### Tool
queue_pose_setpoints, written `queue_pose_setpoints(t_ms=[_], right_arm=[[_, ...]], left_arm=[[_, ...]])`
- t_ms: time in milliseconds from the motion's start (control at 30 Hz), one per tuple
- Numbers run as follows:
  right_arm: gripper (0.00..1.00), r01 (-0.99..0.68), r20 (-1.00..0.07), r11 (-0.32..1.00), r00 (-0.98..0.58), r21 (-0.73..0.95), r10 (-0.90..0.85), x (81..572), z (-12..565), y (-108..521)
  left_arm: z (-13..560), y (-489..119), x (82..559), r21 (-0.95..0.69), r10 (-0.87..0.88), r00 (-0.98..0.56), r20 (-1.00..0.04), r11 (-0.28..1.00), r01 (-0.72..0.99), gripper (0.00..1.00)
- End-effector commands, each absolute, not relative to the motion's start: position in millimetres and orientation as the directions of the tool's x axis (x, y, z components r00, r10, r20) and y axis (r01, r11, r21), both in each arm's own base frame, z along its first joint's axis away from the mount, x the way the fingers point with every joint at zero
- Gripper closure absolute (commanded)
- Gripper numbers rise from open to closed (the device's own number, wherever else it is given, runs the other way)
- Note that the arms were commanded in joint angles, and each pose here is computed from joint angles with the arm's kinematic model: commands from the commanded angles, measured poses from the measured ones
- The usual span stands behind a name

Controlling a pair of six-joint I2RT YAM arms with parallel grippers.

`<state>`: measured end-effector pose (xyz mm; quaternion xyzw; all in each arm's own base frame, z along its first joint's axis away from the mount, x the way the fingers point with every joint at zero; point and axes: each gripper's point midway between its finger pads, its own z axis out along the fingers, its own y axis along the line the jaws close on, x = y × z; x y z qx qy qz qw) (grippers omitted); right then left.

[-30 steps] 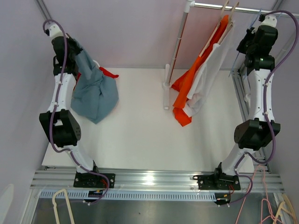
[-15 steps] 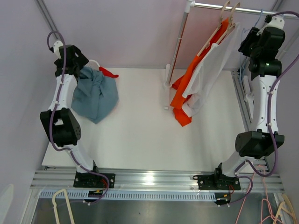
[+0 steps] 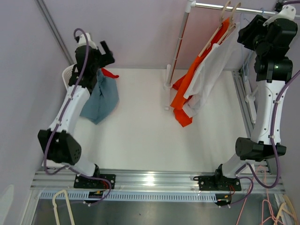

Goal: Remove the t-shirt from the hanger

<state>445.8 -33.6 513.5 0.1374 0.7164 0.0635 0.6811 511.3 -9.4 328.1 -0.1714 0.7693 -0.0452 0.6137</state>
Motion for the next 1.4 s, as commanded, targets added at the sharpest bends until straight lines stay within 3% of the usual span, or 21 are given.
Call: queue_pose_setpoints(t_ms=[0,100,233,367,633,900,1000,1133,1200,1233,1267,1367], right_arm=[[0.47,0.011,-0.943,0.944,-0.051,0.328,0.329,453.6,518.7,-9.9],[0.48,-0.014,-0.938,0.940,-0.070,0.340,0.338,468.9,515.2,-1.3],[0.48,-0.040,-0.937,0.938,-0.086,0.344,0.340,485.2,510.1,10.5],[0.47,-0.052,-0.930,0.932,-0.105,0.360,0.353,498.2,501.5,17.7],[0.48,-0.043,-0.929,0.933,-0.121,0.358,0.351,522.0,486.8,27.0],[0.51,0.046,-0.932,0.939,-0.118,0.341,0.344,537.7,473.2,12.1],[0.58,0.077,-0.936,0.945,-0.128,0.319,0.327,537.3,467.3,16.1],[0.56,0.093,-0.936,0.947,-0.149,0.306,0.318,537.8,459.8,13.9],[0.64,0.106,-0.935,0.947,-0.157,0.303,0.317,538.4,455.8,12.3],[0.78,0.110,-0.935,0.947,-0.157,0.302,0.317,538.3,455.4,11.5],[0.85,0.110,-0.936,0.947,-0.153,0.303,0.317,538.4,456.8,11.7],[0.98,0.114,-0.944,0.949,-0.120,0.295,0.308,535.9,467.1,9.2]], left_arm=[[486.1,-96.7,450.0,-0.173,-0.218,0.179,-0.959,0.956,0.239,0.01],[522.3,-160.0,388.2,-0.060,-0.234,0.282,-0.930,0.857,0.511,0.00],[550.4,-210.4,316.2,0.062,-0.281,0.364,-0.888,0.711,0.700,0.00],[567.6,-237.5,280.3,0.131,-0.318,0.385,-0.867,0.600,0.790,0.01],[558.9,-241.6,293.8,0.143,-0.244,0.384,-0.891,0.652,0.745,0.01],[558.1,-264.8,272.9,0.226,-0.227,0.380,-0.897,0.503,0.834,0.00],[553.5,-265.3,276.5,0.219,-0.226,0.375,-0.899,0.510,0.832,0.01],[553.2,-264.5,279.1,0.217,-0.222,0.376,-0.899,0.520,0.826,0.01],[551.9,-264.4,280.0,0.215,-0.220,0.374,-0.901,0.523,0.825,0.00],[550.7,-263.4,282.5,0.209,-0.217,0.371,-0.903,0.532,0.820,0.01],[551.7,-263.1,281.0,0.210,-0.219,0.373,-0.902,0.531,0.821,0.01],[547.1,-263.3,283.2,0.203,-0.214,0.365,-0.906,0.535,0.820,0.00]])
